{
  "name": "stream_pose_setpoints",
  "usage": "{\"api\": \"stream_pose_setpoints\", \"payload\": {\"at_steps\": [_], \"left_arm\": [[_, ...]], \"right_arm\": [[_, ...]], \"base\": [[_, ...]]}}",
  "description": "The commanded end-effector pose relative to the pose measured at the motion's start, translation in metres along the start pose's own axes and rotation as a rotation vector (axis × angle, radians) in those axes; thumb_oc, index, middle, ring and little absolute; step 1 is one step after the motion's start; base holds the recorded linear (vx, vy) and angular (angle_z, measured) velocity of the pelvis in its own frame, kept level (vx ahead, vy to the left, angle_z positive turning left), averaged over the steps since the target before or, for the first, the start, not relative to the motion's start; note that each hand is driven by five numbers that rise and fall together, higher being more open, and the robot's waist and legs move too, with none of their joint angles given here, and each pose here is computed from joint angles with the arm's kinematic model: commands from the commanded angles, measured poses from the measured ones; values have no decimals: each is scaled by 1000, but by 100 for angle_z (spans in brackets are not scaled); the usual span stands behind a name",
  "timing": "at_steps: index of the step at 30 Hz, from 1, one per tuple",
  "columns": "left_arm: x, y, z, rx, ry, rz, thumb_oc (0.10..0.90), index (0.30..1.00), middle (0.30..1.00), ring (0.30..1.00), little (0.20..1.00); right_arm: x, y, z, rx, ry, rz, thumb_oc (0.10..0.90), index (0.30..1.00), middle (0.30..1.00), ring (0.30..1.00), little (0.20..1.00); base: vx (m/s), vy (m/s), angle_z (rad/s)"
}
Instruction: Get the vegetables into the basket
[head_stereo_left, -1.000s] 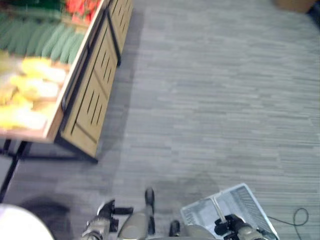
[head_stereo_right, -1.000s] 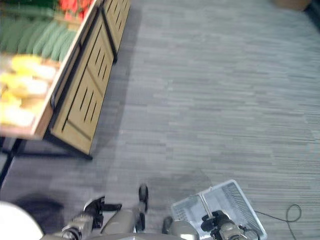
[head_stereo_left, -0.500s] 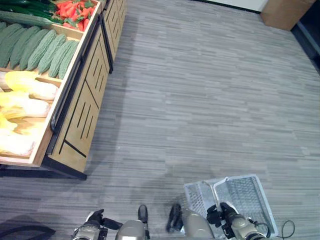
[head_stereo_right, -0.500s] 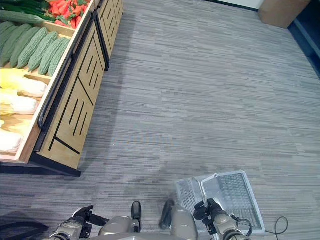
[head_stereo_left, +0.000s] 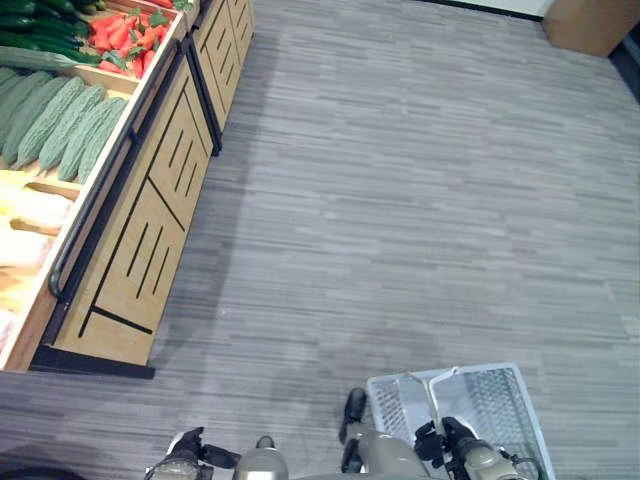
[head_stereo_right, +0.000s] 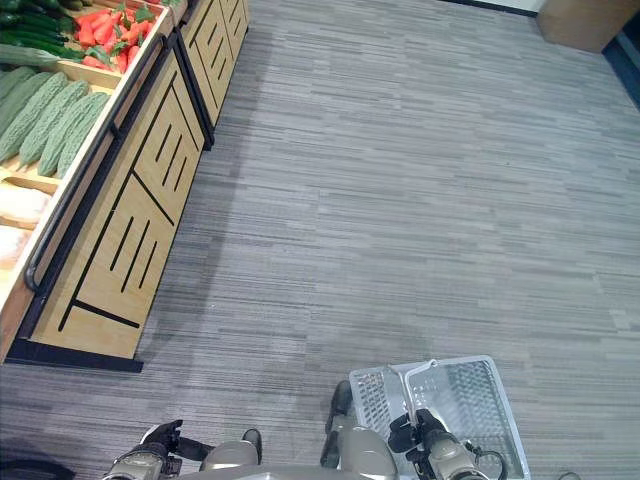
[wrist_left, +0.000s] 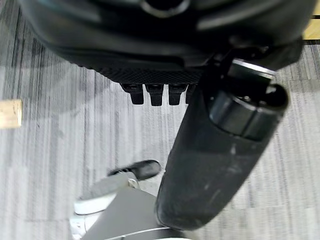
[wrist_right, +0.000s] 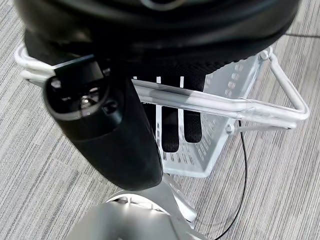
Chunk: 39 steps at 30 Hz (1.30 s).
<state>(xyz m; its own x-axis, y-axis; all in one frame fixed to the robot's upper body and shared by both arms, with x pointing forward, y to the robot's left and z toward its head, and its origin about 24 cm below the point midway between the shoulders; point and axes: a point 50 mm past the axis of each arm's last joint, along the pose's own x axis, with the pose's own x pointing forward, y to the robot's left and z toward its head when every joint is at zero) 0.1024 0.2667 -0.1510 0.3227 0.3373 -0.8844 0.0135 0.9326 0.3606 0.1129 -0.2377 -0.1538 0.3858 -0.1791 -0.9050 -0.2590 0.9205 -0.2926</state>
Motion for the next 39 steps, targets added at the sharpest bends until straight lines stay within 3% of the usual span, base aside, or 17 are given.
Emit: {"api": "stream_pose_setpoints", "payload": {"at_steps": [1,11,23,39], "left_arm": [[1,10,-1,49,17,27,900,1000,1000,1000,1000],[2,13,28,102,-61,30,900,1000,1000,1000,1000],[2,15,11,97,-17,34,900,1000,1000,1000,1000],[2,21,23,53,-69,59,900,1000,1000,1000,1000]], "right_arm": [[-1,-2,-6,-59,8,7,400,300,300,300,300],[0,-24,9,-130,-21,-32,400,300,300,300,300],[2,-14,20,-108,-57,-18,400,300,300,300,300],[1,-9,40,-137,-136,2,400,300,300,300,300]], "base": [[388,-267,37],[205,-135,26],[225,274,2],[117,212,-4]]}}
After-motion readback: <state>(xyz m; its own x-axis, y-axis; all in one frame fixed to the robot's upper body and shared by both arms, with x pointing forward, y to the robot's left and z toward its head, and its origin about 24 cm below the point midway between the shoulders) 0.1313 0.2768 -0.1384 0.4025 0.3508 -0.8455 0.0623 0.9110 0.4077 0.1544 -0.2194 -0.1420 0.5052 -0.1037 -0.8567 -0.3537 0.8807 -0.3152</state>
